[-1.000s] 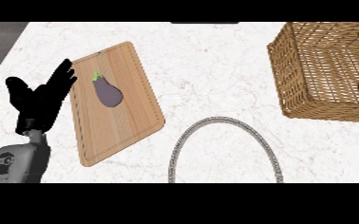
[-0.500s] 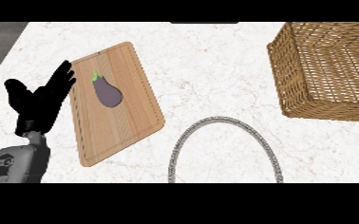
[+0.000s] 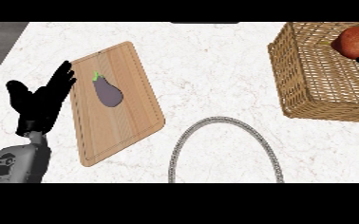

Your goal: Pick the pear from the placemat and place it in the basket

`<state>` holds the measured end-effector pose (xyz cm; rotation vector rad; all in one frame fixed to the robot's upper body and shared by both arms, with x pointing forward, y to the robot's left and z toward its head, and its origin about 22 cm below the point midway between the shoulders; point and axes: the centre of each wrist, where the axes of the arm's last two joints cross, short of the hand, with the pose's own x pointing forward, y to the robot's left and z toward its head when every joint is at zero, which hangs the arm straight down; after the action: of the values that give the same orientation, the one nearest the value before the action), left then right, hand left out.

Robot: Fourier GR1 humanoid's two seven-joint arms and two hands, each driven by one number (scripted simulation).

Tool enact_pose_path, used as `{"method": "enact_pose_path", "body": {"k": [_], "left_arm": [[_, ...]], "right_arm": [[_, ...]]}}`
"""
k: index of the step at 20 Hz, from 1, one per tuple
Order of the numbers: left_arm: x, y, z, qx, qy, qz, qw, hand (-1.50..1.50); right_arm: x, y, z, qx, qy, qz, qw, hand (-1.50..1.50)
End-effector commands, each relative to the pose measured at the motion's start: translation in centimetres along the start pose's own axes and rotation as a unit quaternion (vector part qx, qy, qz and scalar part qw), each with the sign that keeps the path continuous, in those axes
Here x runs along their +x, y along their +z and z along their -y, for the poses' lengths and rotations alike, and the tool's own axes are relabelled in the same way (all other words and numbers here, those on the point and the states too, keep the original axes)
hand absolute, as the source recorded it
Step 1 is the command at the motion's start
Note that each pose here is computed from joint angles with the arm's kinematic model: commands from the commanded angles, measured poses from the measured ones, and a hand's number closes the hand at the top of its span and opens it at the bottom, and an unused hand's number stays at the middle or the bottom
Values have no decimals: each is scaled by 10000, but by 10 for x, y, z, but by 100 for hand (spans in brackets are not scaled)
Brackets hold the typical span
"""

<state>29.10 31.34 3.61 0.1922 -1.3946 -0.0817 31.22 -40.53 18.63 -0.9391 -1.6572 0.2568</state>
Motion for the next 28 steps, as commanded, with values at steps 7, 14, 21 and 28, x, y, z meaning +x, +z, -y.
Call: {"method": "enact_pose_path", "body": {"k": [7,14,21,28], "left_arm": [[7,-3,-6,-36,19,-117,9999,0],[-2,-2,-8,2,6,-113,9999,0],[-3,1,2,60,96,-118,9999,0],[4,4,-5,6,65,-103,9999,0]], "right_arm": [[-2,-27,3,-57,-683,340,9971,-150],[-50,-21,69,-1036,-2008,-638,9720,-150],[-103,5,169,-1101,-2402,-849,9607,-150],[-145,55,226,-249,-2249,-910,9698,-150]]}}
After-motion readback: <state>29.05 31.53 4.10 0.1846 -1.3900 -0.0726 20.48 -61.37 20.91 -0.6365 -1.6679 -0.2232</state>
